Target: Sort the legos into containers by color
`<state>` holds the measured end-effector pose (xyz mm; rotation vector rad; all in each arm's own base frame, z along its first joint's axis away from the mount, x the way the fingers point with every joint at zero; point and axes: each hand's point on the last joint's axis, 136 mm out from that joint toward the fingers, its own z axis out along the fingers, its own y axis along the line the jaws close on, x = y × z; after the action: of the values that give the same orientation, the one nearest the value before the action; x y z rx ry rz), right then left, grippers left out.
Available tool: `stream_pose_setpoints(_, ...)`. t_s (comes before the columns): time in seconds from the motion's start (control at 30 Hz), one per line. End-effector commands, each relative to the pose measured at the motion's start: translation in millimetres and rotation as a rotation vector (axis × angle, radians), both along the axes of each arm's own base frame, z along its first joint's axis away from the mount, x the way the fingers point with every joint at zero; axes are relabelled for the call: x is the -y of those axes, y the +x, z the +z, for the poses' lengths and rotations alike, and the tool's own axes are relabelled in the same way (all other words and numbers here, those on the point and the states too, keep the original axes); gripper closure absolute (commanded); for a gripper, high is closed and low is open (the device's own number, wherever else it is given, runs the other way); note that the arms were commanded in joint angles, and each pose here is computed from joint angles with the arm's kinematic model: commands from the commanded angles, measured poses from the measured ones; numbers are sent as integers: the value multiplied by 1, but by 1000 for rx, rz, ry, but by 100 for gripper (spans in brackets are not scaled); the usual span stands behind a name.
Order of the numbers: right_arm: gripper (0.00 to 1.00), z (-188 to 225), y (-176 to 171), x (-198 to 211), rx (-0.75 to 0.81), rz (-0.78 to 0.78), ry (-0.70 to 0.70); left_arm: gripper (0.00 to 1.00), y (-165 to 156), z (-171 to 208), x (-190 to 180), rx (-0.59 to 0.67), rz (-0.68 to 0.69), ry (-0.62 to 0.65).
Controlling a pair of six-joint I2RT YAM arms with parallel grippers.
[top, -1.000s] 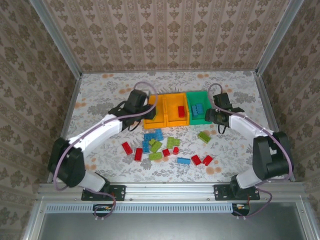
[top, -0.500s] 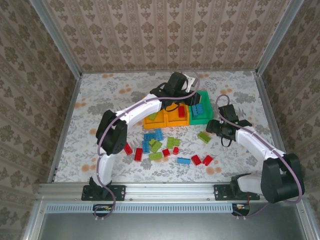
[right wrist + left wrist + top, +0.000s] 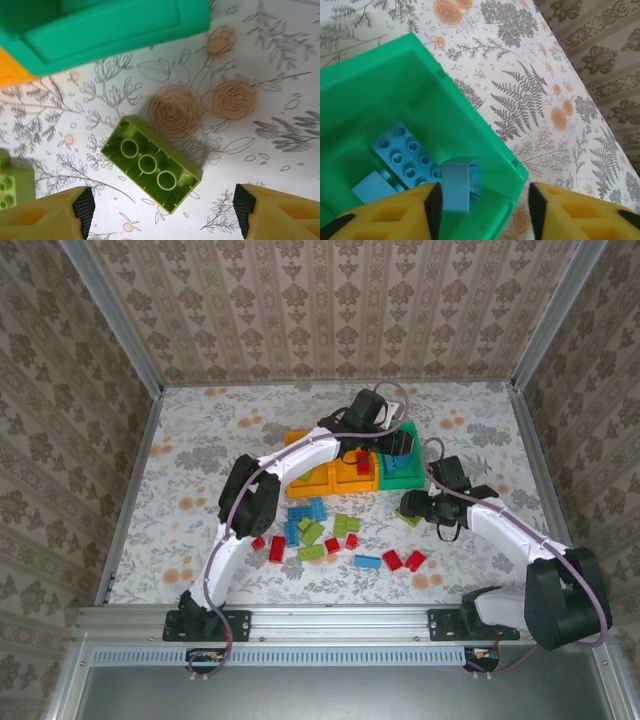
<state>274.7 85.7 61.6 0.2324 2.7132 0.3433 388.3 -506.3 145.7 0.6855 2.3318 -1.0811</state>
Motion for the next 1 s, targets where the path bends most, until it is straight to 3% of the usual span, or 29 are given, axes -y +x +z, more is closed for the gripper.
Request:
stream_pose_setpoints(0.0,23,-2,-4,-14,-34,105,-10,41,4,13,-2,-3,7,-8)
stream_pose_setpoints(0.27,22,-11,-7,-16,-132,199,-183,23,6,28,-21,29,62,12)
stream_pose_setpoints(0.4,20,-4,-3,-14,-112,284,-321,21,4,38,-34,44,77,6)
stream_pose_setpoints(0.6,19,-14,2,-16,-150,404,-381,20,0,42,-54,39,110,2)
stream_pose_setpoints(0.87,24,-37,1,-14,-250,529,-428,16,3,50,-101,40,196,-12)
stream_pose_setpoints(0.97,32,-40,3,-16,-258,549,-422,13,0,55,-119,50,227,-9)
